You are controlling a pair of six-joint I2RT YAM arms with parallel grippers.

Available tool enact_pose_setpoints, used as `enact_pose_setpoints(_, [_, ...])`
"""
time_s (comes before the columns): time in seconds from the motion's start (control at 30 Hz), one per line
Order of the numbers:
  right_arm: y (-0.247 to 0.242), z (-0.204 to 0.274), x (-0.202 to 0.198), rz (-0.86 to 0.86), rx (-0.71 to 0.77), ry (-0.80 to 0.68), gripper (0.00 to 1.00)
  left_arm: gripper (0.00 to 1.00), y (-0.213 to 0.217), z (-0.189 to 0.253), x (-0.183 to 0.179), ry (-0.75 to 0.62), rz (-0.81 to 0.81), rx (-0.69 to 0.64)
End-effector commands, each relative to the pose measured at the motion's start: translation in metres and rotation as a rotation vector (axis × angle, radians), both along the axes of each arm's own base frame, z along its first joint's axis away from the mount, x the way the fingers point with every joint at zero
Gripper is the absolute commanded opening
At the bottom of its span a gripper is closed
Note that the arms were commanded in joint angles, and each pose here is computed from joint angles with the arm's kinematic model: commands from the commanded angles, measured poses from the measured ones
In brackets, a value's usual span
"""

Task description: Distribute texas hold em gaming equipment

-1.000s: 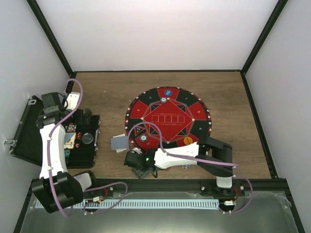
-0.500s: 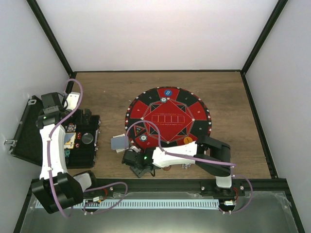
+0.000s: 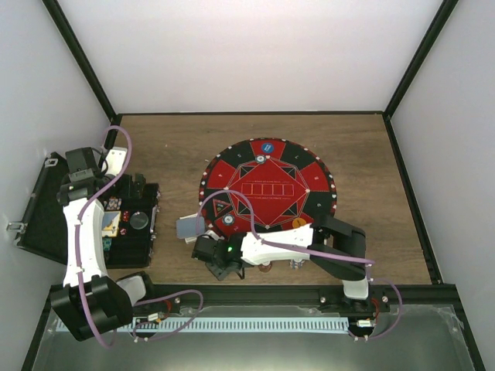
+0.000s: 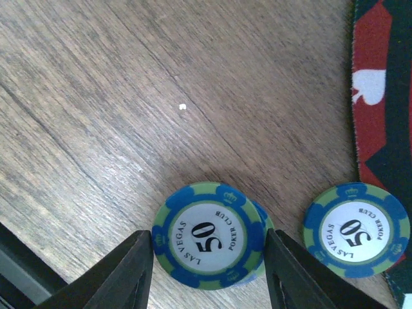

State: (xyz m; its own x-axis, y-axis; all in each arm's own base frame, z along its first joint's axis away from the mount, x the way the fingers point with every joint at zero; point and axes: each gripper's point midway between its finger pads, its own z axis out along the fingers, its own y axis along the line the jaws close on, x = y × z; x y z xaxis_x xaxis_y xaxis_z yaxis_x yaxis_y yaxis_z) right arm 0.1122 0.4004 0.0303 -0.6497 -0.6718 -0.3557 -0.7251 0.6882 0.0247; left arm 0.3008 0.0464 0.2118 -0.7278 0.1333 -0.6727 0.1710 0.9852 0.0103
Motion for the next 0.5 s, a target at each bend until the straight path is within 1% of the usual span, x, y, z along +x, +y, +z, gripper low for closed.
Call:
enact_pose_setpoints(0.0, [0.0011, -0.0023, 0.0095, -0.014, -0.011, -0.021, 0.50, 1.00, 0.0004, 0.0006, -0.0035, -0.006, -0.006, 0.010])
enact_pose_setpoints(0.1, [0.0008, -0.0009, 0.0118, -0.016, -0.010, -0.030, 0.48, 1.00, 0.0006, 0.0009, -0.0038, -0.007, -0.005, 0.012])
enact_pose_setpoints(0.2, [0.0015, 0.0000, 0.0133, -0.016, -0.010, -0.039, 0.44, 1.00, 0.0011, 0.0007, -0.0039, -0.006, -0.004, 0.015])
enact_pose_setpoints(0.47, [0.0056, -0.0002, 0.0117, 0.001, -0.003, -0.031, 0.42, 1.00, 0.0019, 0.0035, -0.0032, -0.011, -0.003, 0.020])
